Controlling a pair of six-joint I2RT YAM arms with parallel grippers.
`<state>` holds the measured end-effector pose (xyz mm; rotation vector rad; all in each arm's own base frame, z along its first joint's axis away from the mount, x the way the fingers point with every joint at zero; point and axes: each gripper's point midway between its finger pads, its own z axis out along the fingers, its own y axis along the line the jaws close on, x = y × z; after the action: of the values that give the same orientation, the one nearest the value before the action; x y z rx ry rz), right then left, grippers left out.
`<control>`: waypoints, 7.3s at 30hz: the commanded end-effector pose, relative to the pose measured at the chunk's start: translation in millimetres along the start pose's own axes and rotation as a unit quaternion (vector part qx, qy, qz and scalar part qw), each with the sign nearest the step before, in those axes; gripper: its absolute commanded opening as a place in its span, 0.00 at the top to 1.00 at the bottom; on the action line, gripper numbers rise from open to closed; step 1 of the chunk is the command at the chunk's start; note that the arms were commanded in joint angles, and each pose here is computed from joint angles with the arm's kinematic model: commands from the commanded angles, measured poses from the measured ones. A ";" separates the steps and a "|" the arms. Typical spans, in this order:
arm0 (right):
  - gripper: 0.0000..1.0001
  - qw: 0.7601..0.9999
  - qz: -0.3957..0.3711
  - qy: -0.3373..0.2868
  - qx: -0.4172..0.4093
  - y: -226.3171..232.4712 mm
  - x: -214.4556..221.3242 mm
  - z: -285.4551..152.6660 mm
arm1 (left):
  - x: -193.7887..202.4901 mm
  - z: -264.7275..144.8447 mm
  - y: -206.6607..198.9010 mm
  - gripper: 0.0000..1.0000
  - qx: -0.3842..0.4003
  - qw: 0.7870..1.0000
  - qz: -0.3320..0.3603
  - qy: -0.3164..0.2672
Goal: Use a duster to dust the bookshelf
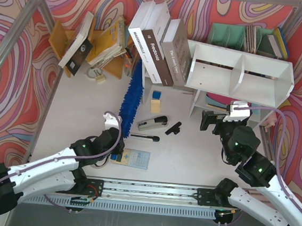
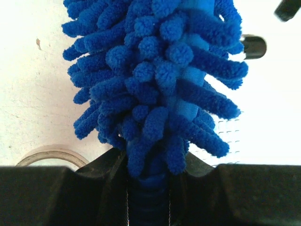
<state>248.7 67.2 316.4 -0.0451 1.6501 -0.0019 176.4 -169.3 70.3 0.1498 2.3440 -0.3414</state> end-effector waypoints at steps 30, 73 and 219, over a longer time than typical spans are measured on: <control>0.01 1.000 0.011 -0.007 0.008 -4.7 -3.2 -2.6 | 20.8 19.7 -16.7 1.00 0.020 0.998 -0.010 0.060; 0.01 1.000 0.012 -0.012 0.006 -6.0 -5.5 -5.0 | -34.9 -14.9 -18.9 1.00 0.016 1.000 -0.023 -0.013; 0.01 0.982 0.134 -0.001 0.131 -43.3 -58.5 -18.3 | -48.0 -66.6 -243.8 1.00 0.191 0.965 0.180 0.012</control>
<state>237.9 28.8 376.6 0.3473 1.6511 -0.0244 116.6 -368.0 184.1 0.7356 2.2458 -0.5356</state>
